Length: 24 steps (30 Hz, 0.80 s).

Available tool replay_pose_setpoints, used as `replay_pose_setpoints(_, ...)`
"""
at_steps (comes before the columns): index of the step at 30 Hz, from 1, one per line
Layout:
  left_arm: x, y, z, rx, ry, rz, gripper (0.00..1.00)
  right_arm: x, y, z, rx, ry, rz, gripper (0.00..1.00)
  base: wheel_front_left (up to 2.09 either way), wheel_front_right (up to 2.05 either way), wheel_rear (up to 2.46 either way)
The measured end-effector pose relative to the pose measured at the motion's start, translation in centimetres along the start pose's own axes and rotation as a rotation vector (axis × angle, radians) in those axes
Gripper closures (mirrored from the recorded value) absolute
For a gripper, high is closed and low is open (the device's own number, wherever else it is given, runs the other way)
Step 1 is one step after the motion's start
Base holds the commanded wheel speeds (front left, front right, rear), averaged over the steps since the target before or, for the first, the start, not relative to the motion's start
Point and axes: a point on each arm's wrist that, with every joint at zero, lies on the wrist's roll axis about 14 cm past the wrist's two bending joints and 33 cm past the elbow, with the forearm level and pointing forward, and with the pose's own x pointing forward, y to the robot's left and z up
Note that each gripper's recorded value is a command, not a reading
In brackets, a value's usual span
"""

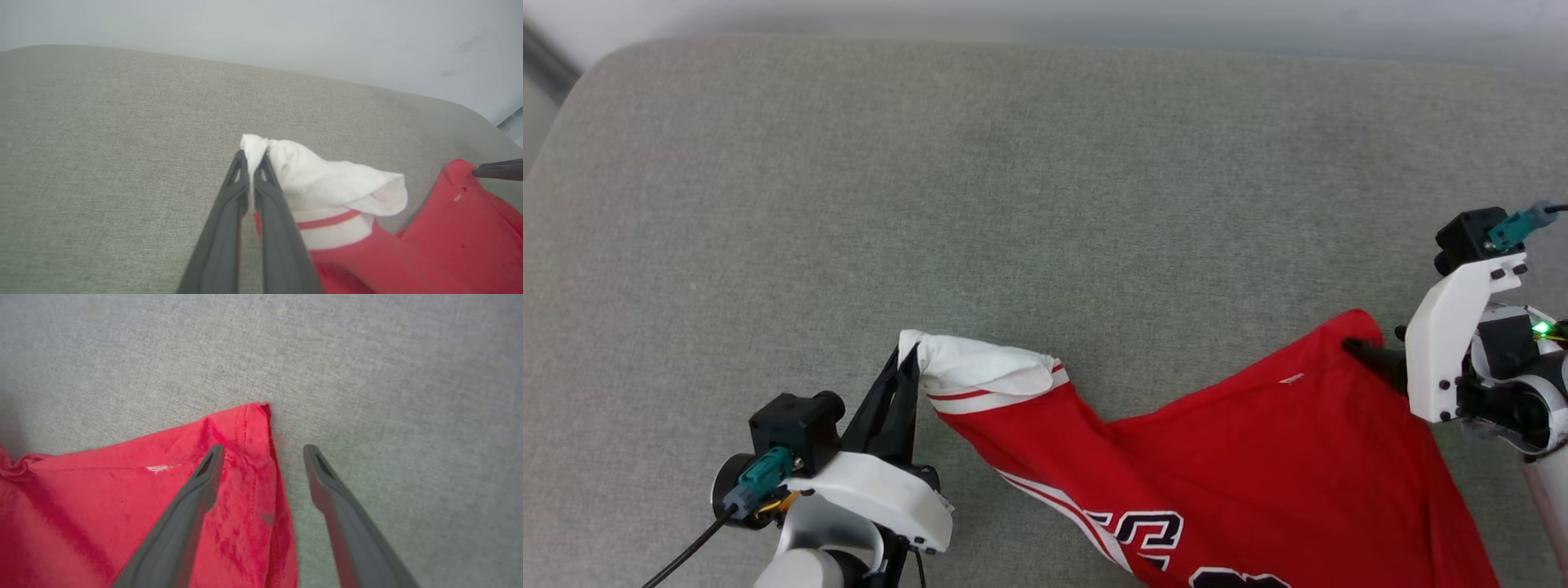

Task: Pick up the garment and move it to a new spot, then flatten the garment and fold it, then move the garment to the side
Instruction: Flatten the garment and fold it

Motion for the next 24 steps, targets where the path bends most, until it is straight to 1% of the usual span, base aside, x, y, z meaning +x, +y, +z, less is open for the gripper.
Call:
replay_pose_setpoints(4, 0.5, 0.6, -0.4, 0.002, 0.005, 0.015, 1.0, 2.6, 0.5, -1.9, 0.012, 0.122, 0.027, 0.0, 0.0, 0.0, 0.0)
replay_pose_setpoints(7, 0.5, 1.2, -0.8, 0.0, 0.013, 0.034, 1.0, 3.7, 1.1, -2.4, 0.013, 0.178, 0.051, 0.0, 0.0, 0.0, 0.0)
replay_pose_setpoints(8, 0.5, 1.4, -0.9, 0.0, 0.017, 0.041, 1.0, 3.9, 1.0, -2.5, 0.009, 0.192, 0.052, 0.53, 0.0, 0.0, 0.0)
replay_pose_setpoints(9, 0.5, 1.5, -1.0, -0.001, 0.02, 0.045, 1.0, 4.0, 1.1, -2.5, 0.002, 0.199, 0.054, 0.94, 0.0, 0.0, 0.0)
replay_pose_setpoints(10, 0.4, 1.5, -1.1, 0.0, 0.019, 0.047, 1.0, 4.0, 1.2, -2.5, 0.003, 0.196, 0.058, 1.0, 0.0, 0.0, 0.0)
replay_pose_setpoints(14, 0.2, 1.7, -0.8, -0.003, 0.011, 0.05, 1.0, 3.6, 1.7, -2.2, -0.013, 0.155, 0.064, 1.0, 0.0, 0.0, 0.0)
replay_pose_setpoints(17, -0.1, 2.2, 0.2, 0.016, -0.015, 0.06, 1.0, 2.7, 1.8, -1.0, -0.03, 0.066, 0.051, 1.0, 0.0, 0.0, 0.0)
replay_pose_setpoints(20, -0.3, 2.8, 2.2, 0.04, -0.071, 0.069, 1.0, 1.0, 1.5, 1.0, -0.041, -0.066, 0.024, 1.0, 0.0, 0.0, 0.0)
replay_pose_setpoints(24, 0.2, 3.0, 6.9, 0.07, -0.201, 0.059, 1.0, -2.4, 0.7, 4.7, -0.053, -0.287, -0.028, 1.0, 0.0, 0.0, 0.0)
